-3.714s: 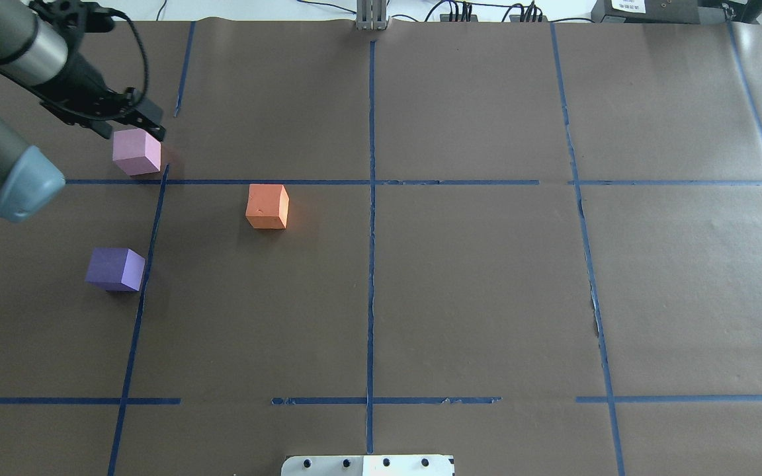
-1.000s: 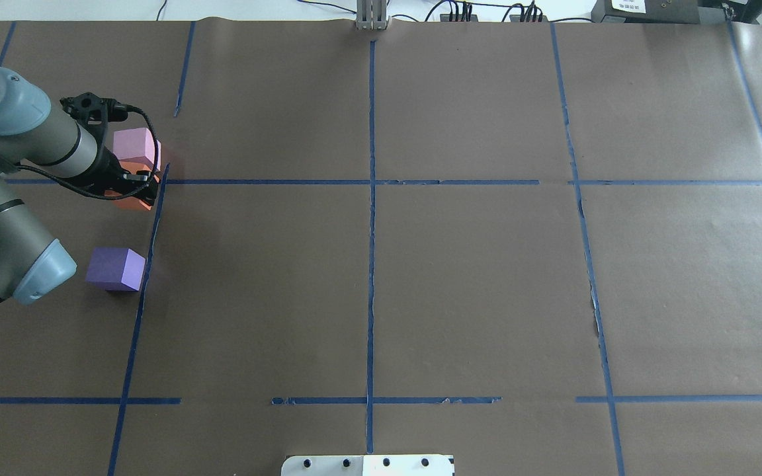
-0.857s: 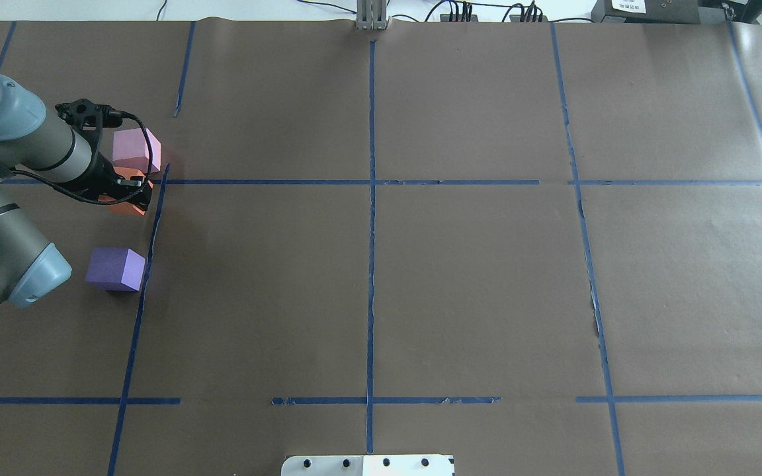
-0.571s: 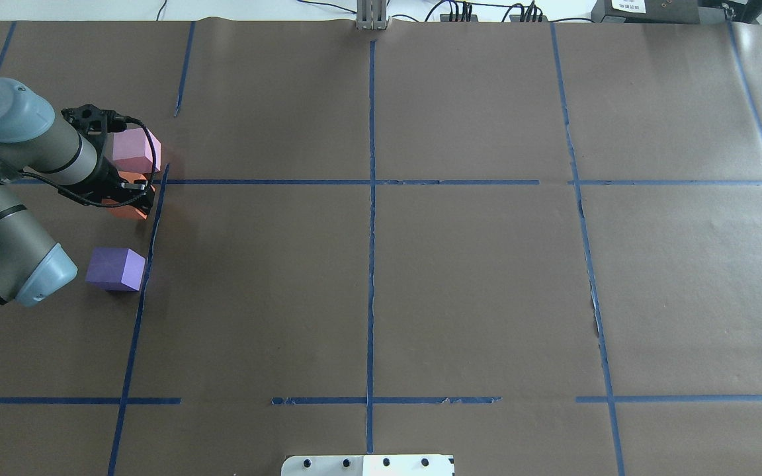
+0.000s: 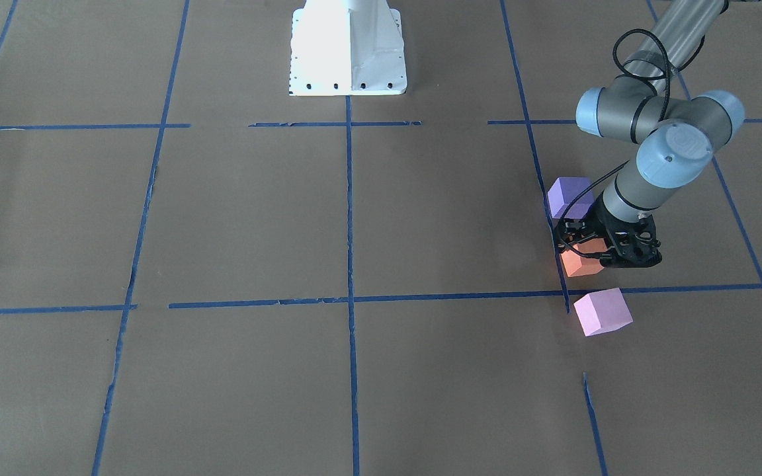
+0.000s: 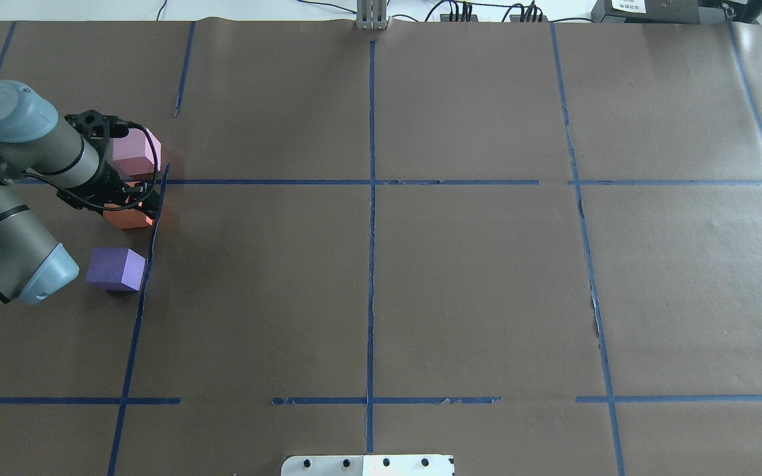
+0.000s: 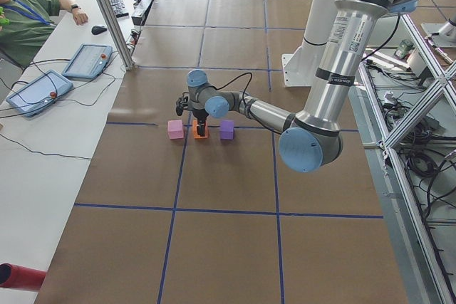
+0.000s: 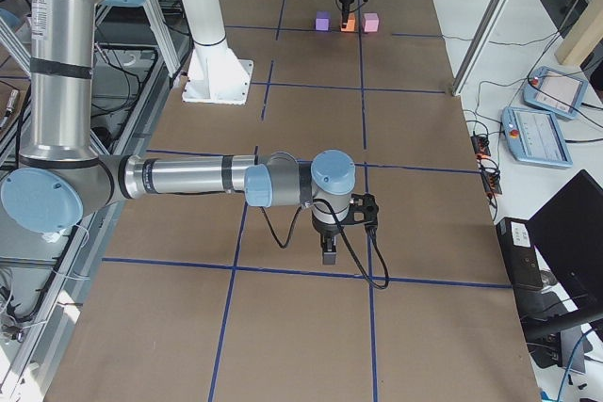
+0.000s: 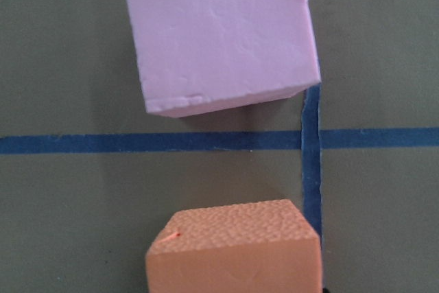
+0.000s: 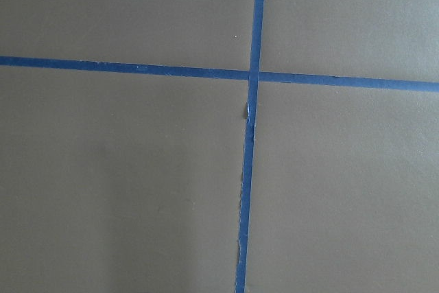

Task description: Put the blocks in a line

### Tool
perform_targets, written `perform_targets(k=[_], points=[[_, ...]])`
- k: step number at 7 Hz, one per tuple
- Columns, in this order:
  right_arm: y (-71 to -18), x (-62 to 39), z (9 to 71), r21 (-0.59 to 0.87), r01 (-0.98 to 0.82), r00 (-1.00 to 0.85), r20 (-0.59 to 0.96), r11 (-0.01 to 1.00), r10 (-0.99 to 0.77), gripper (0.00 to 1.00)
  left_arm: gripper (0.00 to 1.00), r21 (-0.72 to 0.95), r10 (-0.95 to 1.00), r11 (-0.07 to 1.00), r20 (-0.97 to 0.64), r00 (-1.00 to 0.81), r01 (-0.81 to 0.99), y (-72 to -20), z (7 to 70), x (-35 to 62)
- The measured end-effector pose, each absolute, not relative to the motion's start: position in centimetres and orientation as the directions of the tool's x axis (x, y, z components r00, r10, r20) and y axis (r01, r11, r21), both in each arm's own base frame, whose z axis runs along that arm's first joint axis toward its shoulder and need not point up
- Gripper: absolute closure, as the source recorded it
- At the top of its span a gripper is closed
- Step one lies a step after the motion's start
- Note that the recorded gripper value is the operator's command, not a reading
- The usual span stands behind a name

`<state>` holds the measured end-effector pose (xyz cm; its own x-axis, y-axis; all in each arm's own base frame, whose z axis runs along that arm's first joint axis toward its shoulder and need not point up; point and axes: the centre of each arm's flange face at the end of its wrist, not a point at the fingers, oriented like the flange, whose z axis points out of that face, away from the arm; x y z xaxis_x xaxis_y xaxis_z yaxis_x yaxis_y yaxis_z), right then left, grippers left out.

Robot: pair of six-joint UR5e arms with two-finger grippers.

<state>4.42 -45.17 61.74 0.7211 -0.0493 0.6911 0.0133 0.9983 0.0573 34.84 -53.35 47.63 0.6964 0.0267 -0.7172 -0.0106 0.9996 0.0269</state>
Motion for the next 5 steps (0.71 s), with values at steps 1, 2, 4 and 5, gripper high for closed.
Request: perform_targets(k=[1, 2, 4, 5], points=[[-45.2, 4.4, 61.7, 0.057, 0.013, 0.721, 0.691, 0.998, -0.049, 0.0, 0.0, 0.035, 0.031, 0.999, -0.736, 0.676, -0.008, -54.0, 46.7, 33.0], [-45.2, 4.4, 61.7, 0.057, 0.013, 0.721, 0.691, 0.998, -0.049, 0.0, 0.0, 0.077, 0.057, 0.997, -0.74, 0.671, 0.0, -55.1, 45.9, 29.2], [-45.2, 4.4, 61.7, 0.057, 0.013, 0.721, 0.691, 0.998, -0.049, 0.0, 0.0, 0.182, 0.162, 0.982, -0.677, 0.718, -0.05, -56.9, 48.0, 18.6], [-45.2, 4.4, 61.7, 0.057, 0.013, 0.721, 0.691, 0.998, -0.049, 0.0, 0.0, 0.246, 0.243, 0.963, -0.626, 0.741, -0.107, -57.2, 50.8, 12.1]])
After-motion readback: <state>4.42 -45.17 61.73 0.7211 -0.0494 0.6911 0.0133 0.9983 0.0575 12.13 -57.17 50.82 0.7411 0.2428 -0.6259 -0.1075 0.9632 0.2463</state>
